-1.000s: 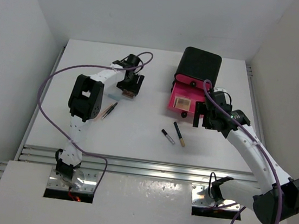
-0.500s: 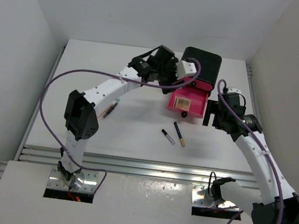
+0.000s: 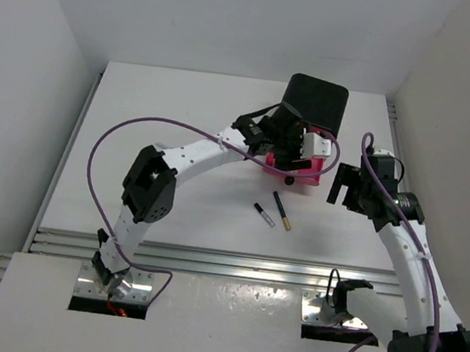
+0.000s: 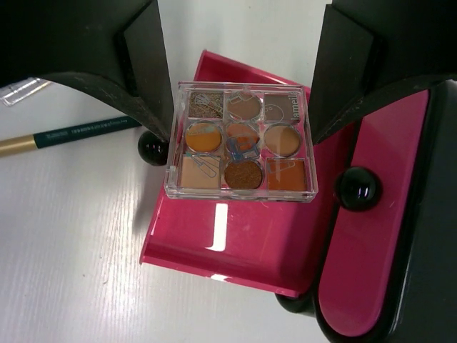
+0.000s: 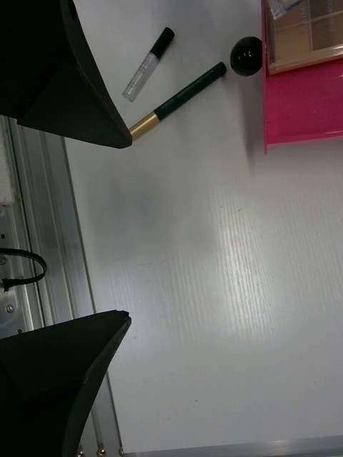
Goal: Organize the makeup
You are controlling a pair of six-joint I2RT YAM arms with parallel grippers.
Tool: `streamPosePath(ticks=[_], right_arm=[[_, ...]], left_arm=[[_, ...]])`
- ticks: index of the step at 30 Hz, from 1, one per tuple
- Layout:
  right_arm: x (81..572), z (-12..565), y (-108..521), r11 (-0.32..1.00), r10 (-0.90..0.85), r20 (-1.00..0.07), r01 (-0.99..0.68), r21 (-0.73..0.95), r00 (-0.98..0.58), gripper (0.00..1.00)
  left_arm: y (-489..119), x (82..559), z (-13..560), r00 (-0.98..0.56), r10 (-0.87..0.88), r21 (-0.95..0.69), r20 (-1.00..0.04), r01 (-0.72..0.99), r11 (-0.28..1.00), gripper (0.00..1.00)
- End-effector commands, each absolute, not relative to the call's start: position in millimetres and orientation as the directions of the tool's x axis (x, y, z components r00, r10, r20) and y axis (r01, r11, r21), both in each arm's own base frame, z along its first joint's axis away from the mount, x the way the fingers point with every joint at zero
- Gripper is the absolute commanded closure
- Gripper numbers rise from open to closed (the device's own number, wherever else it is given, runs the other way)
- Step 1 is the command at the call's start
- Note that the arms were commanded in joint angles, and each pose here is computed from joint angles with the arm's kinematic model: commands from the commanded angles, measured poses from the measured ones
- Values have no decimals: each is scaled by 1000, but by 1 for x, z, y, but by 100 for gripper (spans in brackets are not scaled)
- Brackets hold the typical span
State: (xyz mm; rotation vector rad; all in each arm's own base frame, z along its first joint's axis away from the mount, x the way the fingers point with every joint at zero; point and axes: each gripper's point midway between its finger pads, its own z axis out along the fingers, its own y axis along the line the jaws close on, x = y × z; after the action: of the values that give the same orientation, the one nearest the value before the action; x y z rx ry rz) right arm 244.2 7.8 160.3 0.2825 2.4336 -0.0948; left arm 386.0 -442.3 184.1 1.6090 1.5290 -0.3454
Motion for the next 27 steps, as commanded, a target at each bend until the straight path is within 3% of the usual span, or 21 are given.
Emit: streamPosePath(ticks=[1,6,13,17,27], right_arm=[[239,163,6,975,183,-643,222,20,-743,4],[229,160,0,972,190,-635,234,14,-749,4],[225,158,-6,971,204,-624,239,28,-754,4],[226,158,-9,968,217,-620,250,35,-754,4],[235,158,-5,968,232,-608,238,72,-759,4]], left_arm=[[-467,391,211,308,602,471,-737,873,129,58],[-459,398,173,333,672,507,-662,859,74,54],[-457,403,141,332,715,506,-615,862,35,41],[-457,403,141,332,715,506,-615,862,35,28],[-459,418,157,335,713,541,-616,838,74,11]])
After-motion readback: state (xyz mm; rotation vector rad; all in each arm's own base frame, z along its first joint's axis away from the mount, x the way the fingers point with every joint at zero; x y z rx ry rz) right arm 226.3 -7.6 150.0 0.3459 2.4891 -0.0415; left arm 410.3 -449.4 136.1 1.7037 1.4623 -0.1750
